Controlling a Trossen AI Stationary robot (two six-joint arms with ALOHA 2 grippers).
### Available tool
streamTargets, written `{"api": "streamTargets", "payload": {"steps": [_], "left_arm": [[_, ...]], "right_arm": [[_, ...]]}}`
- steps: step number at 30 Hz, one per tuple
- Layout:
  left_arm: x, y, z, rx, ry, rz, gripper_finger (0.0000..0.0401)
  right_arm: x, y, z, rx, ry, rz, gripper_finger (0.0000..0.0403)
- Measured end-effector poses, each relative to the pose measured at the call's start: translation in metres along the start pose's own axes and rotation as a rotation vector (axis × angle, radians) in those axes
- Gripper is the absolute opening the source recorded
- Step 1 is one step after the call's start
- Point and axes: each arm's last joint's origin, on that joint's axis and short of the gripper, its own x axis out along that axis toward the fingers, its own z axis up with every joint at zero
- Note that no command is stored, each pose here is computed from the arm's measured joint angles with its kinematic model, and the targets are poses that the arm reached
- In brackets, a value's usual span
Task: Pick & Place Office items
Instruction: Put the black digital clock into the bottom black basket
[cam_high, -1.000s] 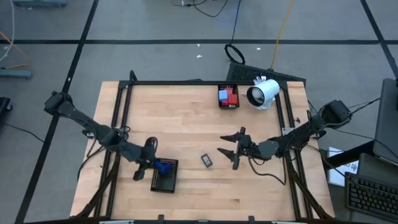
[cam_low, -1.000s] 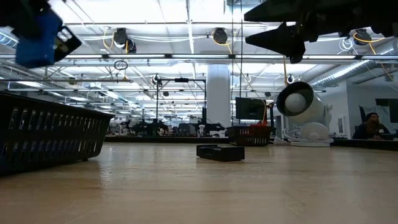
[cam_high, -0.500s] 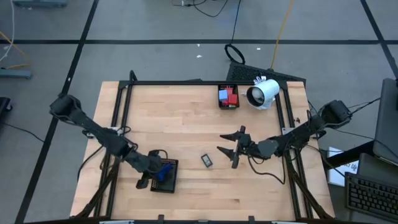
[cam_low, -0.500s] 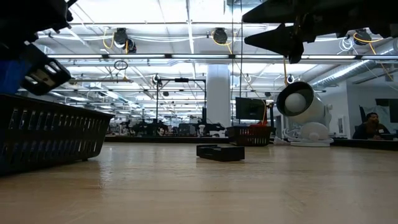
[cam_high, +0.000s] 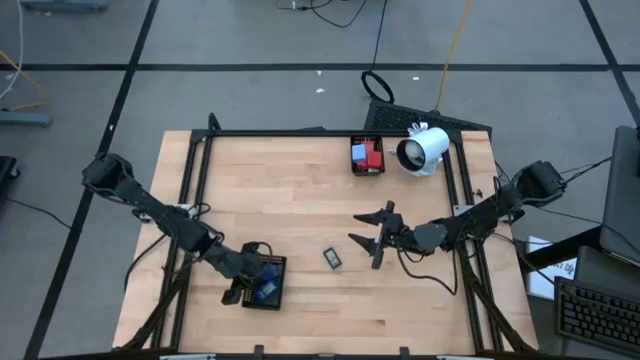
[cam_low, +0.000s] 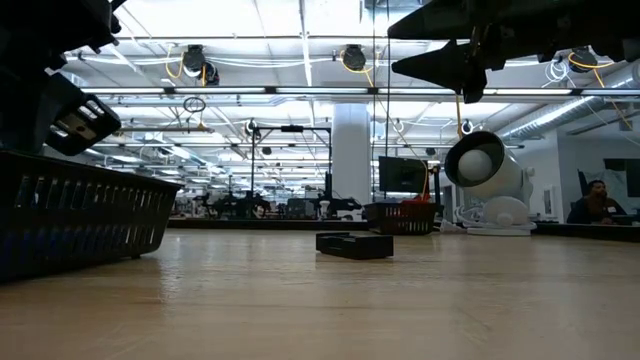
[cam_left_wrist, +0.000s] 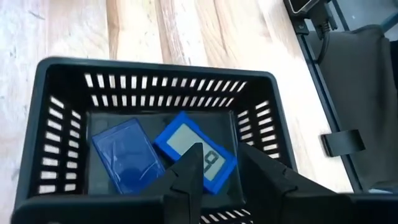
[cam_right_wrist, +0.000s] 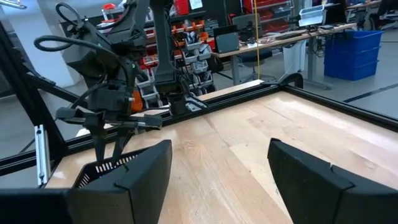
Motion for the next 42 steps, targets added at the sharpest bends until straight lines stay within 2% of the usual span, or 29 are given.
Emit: {"api": "streamTargets", "payload": {"steps": [7, 12, 16, 21, 27, 32, 37, 42], "left_arm": [[-0.017, 0.006, 0.013, 0.052, -0.070, -0.052, 0.0101], [-0.049, 0.003, 0.018, 0.184, -0.177, -0.079, 0.0101], [-0.082, 0.003, 0.017, 0.242, -0.286, -0.036, 0.0102], [-0.123, 0.005, 0.015, 0.310, -0.488, 0.044, 0.0102], [-0.154, 0.004, 0.011, 0.398, -0.652, 0.034, 0.0102], [-0.148, 0.012, 0.001, 0.389, -0.687, 0.044, 0.0102], [-0.118, 0.027, -0.016, 0.259, -0.667, 0.043, 0.0102], [-0.106, 0.037, -0.027, 0.225, -0.632, 0.070, 0.0102]], "right_arm": [[0.002, 0.008, 0.004, 0.002, 0.023, 0.056, 0.0256], [0.012, 0.040, 0.013, -0.103, 0.140, 0.033, 0.0256], [0.026, 0.068, 0.017, -0.151, 0.240, 0.030, 0.0256], [0.045, 0.085, -0.001, -0.123, 0.414, -0.060, 0.0256], [0.068, 0.092, -0.038, -0.099, 0.587, -0.208, 0.0256], [0.078, 0.090, -0.058, -0.109, 0.722, -0.312, 0.0256], [0.085, 0.086, -0.072, -0.054, 0.786, -0.320, 0.0256], [0.086, 0.086, -0.080, -0.049, 0.811, -0.312, 0.0256]]}}
